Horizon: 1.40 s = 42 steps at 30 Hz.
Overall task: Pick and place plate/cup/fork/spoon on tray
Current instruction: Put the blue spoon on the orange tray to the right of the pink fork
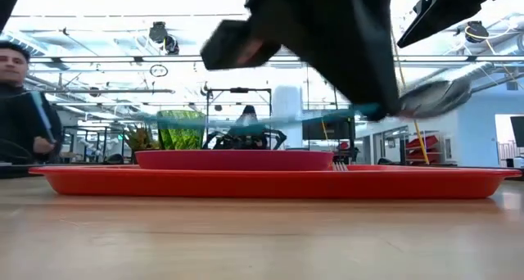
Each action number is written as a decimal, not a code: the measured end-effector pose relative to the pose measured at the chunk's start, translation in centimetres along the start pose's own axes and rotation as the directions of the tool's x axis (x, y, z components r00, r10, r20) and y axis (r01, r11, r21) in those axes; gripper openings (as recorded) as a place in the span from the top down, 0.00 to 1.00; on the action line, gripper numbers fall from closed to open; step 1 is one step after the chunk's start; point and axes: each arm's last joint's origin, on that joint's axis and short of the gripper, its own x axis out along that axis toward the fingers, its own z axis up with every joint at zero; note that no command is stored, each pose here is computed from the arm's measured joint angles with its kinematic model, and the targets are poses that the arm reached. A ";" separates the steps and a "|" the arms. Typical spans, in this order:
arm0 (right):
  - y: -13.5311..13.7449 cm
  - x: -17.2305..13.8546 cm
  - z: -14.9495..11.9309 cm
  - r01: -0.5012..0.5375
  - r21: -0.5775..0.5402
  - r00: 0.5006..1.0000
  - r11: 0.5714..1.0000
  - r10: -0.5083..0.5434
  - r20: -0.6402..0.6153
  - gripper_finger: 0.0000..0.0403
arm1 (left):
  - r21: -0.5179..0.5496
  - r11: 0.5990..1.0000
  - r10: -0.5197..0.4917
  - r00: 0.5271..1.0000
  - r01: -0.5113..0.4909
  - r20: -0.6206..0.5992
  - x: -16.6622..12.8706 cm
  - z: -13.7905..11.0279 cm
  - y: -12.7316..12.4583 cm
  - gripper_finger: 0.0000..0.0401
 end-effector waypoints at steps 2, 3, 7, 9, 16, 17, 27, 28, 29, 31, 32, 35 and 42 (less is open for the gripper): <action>0.0 0.0 0.0 -0.001 0.001 1.000 1.000 0.001 0.001 0.68 | 0.005 1.000 0.009 1.000 -0.009 0.005 0.1 0.8 0.3 0.98; 0.0 -0.1 0.0 -0.001 0.002 1.000 1.000 0.001 0.002 0.68 | 0.009 1.000 0.007 1.000 -0.007 0.012 0.0 1.2 0.4 0.98; -0.2 -0.3 0.1 -0.011 -0.029 1.000 1.000 0.012 0.020 0.68 | -0.014 1.000 0.002 0.999 -0.001 0.039 -0.4 3.3 1.3 0.99; -0.3 -0.8 0.3 -0.044 -0.040 0.999 0.998 0.045 0.020 0.68 | -0.040 0.999 0.007 0.999 -0.006 0.042 -0.2 4.5 2.0 0.99; -1.4 -3.4 1.9 -0.104 -0.020 0.988 0.994 0.105 0.111 0.68 | -0.134 0.989 -0.053 0.994 0.065 0.091 -0.9 10.1 4.6 0.99; -1.6 -3.8 2.2 -0.107 -0.022 0.985 0.994 0.108 0.135 0.68 | -0.147 0.987 -0.056 0.993 0.072 0.107 -1.2 11.0 5.0 0.99; -2.6 -5.8 3.4 -0.106 -0.072 0.952 0.992 0.123 0.282 0.68 | -0.319 0.923 -0.143 0.962 0.214 0.230 -3.3 16.8 7.7 0.99; -2.6 -5.8 3.3 -0.106 -0.073 0.952 0.992 0.123 0.280 0.68 | -0.341 0.915 -0.140 0.962 0.216 0.234 -3.3 17.0 7.9 0.99; -2.6 -5.8 3.3 -0.105 -0.076 0.954 0.992 0.122 0.275 0.68 | -0.364 0.907 -0.129 0.964 0.209 0.232 -3.3 17.2 8.2 0.99; -2.6 -5.7 3.1 -0.102 -0.086 0.960 0.991 0.121 0.253 0.68 | -0.415 0.890 -0.098 0.967 0.191 0.235 -3.2 17.4 8.6 0.99; -2.6 -5.7 2.9 -0.100 -0.093 0.963 0.991 0.120 0.241 0.68 | -0.435 0.880 -0.087 0.966 0.189 0.243 -3.2 17.4 8.7 0.99; -2.7 -5.6 2.4 -0.095 -0.111 0.974 0.989 0.116 0.194 0.68 | -0.480 0.857 -0.051 0.958 0.187 0.282 -3.3 17.6 8.9 0.99; -3.0 -5.7 1.2 -0.093 -0.122 0.990 0.988 0.105 0.097 0.68 | -0.558 0.810 0.018 0.943 0.180 0.331 -3.1 17.9 9.2 0.99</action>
